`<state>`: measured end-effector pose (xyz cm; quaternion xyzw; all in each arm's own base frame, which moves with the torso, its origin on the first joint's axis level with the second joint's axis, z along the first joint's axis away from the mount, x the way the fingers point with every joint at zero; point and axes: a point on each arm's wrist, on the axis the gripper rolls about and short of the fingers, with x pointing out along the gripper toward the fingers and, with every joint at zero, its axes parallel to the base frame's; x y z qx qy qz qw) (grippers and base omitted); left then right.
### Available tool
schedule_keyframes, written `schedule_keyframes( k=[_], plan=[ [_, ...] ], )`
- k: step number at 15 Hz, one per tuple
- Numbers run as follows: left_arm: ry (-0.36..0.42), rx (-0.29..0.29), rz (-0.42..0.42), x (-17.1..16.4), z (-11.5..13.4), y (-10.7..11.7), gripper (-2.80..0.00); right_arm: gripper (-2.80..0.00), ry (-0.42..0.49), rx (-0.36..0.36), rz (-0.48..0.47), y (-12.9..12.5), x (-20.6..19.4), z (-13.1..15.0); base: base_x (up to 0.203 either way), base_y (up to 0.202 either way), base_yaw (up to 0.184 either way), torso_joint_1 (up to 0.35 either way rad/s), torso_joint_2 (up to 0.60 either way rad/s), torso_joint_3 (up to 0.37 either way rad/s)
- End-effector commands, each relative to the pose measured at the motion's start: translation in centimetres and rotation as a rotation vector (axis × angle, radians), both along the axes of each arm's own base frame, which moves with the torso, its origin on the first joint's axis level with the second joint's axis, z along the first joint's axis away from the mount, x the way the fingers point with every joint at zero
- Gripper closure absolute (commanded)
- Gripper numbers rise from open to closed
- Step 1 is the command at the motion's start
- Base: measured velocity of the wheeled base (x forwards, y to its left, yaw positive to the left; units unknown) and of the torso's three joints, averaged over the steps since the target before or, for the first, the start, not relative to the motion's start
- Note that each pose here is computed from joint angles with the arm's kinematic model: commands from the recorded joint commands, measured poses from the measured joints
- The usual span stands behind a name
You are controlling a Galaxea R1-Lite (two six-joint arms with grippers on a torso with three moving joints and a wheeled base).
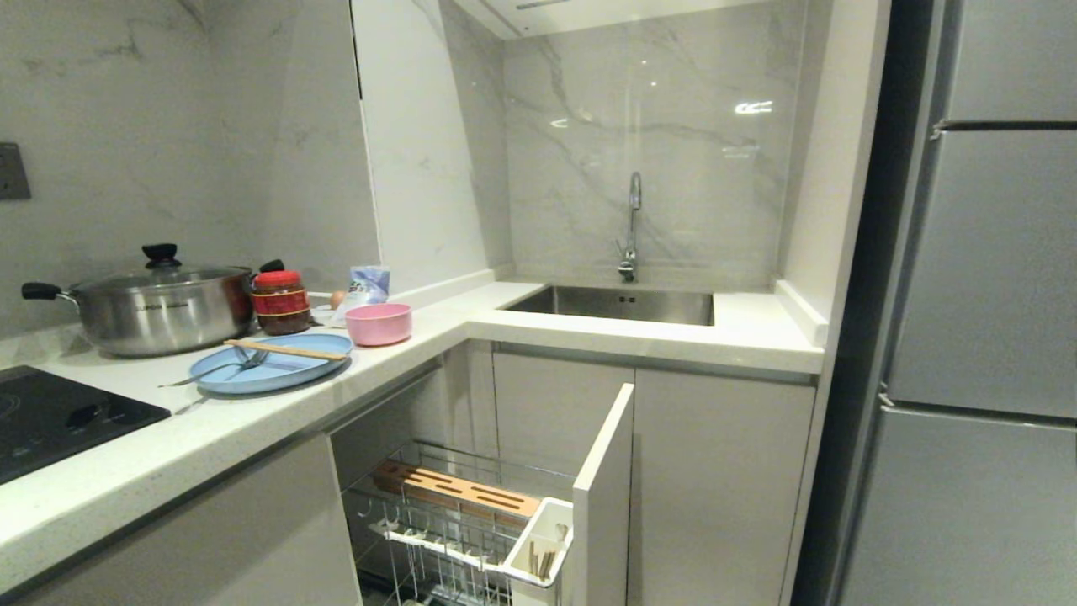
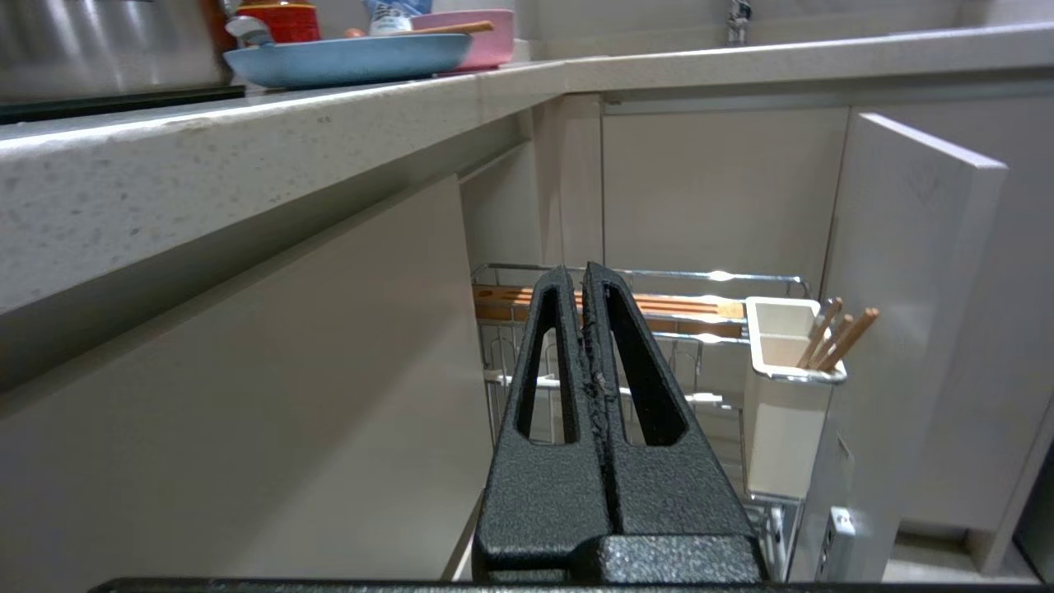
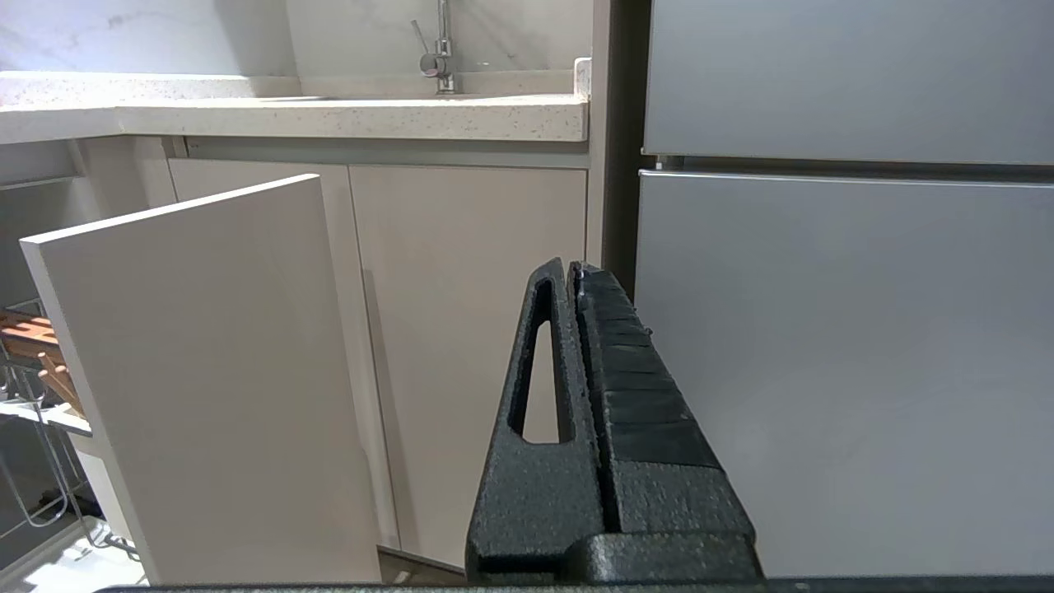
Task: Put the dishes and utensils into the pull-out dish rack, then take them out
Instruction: Pick up the chopsticks and place it in the cupboard
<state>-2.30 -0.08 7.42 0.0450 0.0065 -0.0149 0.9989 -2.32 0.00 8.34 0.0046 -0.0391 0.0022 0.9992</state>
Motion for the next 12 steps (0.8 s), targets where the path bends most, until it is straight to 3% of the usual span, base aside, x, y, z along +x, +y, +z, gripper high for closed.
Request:
schedule_keyframes(
  k=[1,12],
  plan=[
    [-0.019,-0.005,0.006,0.08,0.05,0.01,0.00,0.00,0.025,0.001,0.001,0.00,0.20,-0.72,0.000,0.000,0.000,0.000,0.00,0.000],
    [-0.020,-0.018,0.006,0.12,0.03,0.01,0.00,0.00,0.025,0.000,0.001,0.00,0.20,-0.72,0.000,0.000,0.000,0.000,0.00,-0.013]
  ],
)
